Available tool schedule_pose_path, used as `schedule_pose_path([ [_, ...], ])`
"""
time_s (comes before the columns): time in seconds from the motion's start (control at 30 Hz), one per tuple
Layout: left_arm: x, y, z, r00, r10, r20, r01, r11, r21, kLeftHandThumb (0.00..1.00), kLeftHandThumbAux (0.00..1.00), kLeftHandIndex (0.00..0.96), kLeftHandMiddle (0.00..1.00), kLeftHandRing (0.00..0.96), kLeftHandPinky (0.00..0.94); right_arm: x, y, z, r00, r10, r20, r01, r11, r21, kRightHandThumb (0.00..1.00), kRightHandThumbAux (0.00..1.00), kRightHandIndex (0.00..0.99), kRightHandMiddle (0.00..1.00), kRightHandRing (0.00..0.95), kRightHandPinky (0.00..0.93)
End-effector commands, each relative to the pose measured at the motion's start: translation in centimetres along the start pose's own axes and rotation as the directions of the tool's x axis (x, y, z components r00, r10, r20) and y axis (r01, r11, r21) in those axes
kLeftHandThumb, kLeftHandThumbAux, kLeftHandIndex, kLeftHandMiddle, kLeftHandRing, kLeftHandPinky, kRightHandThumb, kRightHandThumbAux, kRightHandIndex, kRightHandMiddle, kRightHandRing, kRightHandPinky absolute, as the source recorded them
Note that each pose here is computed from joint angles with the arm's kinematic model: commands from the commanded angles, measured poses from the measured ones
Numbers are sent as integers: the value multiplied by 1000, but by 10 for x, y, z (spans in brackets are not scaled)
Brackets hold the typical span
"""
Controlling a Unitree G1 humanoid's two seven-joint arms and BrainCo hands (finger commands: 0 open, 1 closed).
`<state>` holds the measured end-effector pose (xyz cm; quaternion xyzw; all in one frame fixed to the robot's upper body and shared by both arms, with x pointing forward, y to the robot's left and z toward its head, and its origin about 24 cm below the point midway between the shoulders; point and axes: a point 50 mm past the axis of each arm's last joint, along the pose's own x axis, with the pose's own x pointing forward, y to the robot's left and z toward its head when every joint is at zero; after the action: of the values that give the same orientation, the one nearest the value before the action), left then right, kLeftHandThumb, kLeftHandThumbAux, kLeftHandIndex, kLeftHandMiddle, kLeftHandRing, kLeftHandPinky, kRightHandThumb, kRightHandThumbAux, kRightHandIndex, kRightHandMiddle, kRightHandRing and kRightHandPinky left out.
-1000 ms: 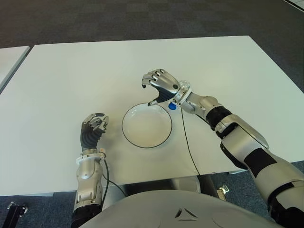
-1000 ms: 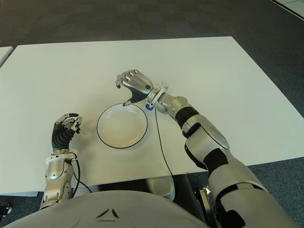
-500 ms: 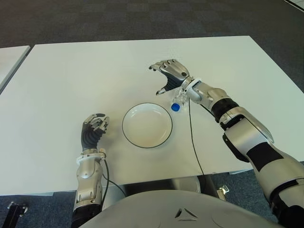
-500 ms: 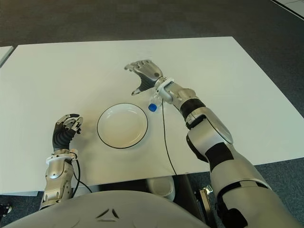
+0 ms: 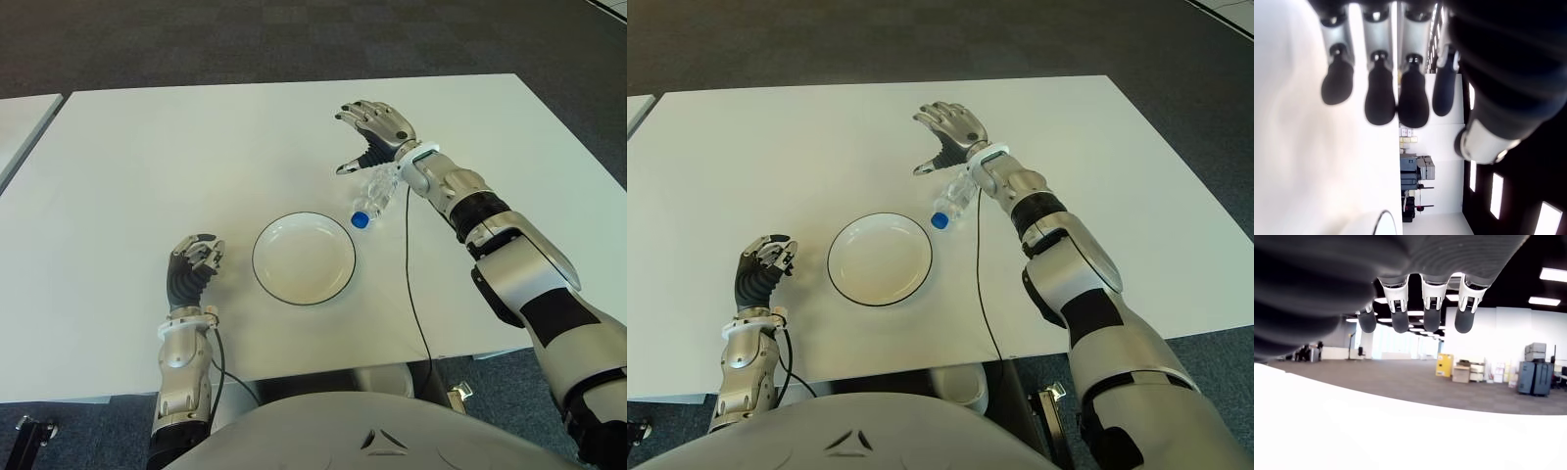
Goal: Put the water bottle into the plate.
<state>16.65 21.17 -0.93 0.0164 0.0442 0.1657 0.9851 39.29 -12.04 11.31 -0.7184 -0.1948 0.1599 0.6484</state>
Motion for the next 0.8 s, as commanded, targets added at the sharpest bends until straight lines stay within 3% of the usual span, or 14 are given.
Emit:
schedule_pose_path([
  [0.03,-1,-2,-1,1000,0,-12,1,1000,11,705,720,434,726,714,716,-5,5,-7,998,54,-28,-54,998,-16,543,229,0,0,0,0],
  [0.47,-2,-2,-3,1000,0,-24,0,1000,-4,705,720,434,726,712,714,-24,18,-29,985,166,-45,-170,982,-85,543,142,0,0,0,0],
  [0.8,-2,-3,-3,1000,-8,-14,7,1000,-22,705,720,435,725,711,714,-45,31,-40,980,198,19,-192,968,-160,552,131,0,0,0,0],
])
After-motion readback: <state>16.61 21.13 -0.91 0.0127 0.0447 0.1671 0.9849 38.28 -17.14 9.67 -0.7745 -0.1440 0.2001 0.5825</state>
